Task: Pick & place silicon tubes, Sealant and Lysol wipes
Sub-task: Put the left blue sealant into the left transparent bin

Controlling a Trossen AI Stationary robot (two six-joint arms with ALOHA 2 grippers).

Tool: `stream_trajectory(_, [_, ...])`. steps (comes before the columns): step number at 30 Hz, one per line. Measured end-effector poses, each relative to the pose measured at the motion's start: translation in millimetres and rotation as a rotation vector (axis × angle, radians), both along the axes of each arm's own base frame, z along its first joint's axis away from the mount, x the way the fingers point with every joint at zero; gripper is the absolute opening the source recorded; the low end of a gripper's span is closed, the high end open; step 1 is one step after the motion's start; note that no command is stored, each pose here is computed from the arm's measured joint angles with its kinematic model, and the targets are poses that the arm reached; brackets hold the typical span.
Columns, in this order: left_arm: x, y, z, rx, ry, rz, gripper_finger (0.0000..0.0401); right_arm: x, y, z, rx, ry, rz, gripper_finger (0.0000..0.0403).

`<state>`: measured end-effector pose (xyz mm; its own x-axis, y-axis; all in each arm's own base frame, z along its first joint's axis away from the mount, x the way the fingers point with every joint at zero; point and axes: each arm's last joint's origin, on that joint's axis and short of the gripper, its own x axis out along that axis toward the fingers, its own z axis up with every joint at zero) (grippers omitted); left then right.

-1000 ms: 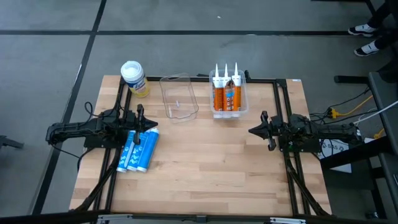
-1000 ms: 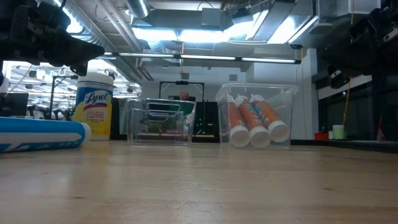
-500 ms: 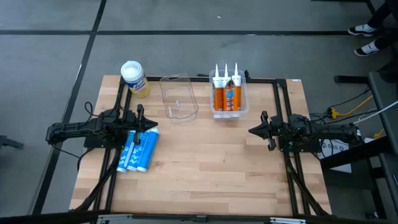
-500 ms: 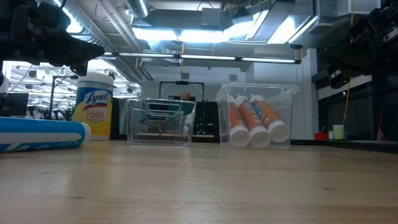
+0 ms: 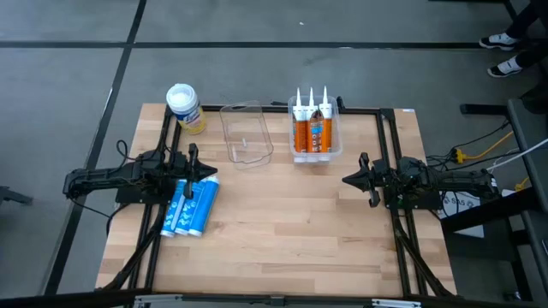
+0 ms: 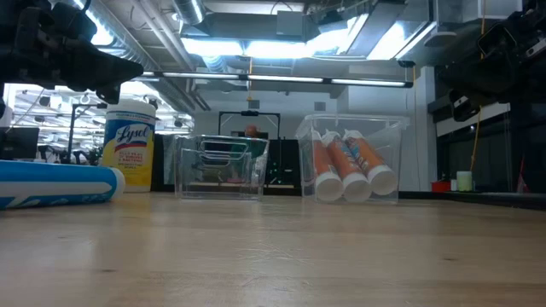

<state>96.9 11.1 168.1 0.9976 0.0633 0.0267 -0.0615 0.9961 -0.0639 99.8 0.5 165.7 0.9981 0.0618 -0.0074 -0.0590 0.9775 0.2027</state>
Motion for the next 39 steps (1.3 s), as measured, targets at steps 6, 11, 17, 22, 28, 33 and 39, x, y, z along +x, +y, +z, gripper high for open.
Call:
stream_trajectory(6, [0, 0, 5, -0.05, -0.056, -0.005, 0.0011, 0, 0, 0, -0.001, 0.0, 0.0, 0.0012])
stream_trajectory(11, [-2, 0, 19, -0.17, -0.212, -0.027, 0.0015, 0, 0, 0, -0.002, 0.0, 0.0, 0.0012])
stream_trajectory(17, [-8, -1, 37, -0.27, -0.409, -0.074, 0.0012, 0, 0, 0, -0.001, 0.001, 0.0, 0.0012])
stream_trajectory(22, [-18, -2, 54, -0.296, -0.608, -0.125, 0.0012, 0, 0, 0, 0.0, 0.001, 0.0, 0.0012])
stream_trajectory(28, [-34, -4, 71, -0.294, -0.841, -0.19, 0.0015, 0, 0, 0, -0.001, 0.001, 0.0, 0.0012])
stream_trajectory(33, [-45, -5, 90, -0.32, -0.955, -0.2, 0.0015, 0, 0, 0, -0.001, 0.001, 0.0, 0.0012])
stream_trajectory(39, [-59, -6, 125, -0.237, -1.037, -0.15, 0.0015, 0, 0, 0, -0.001, 0.001, 0.0, 0.0012])
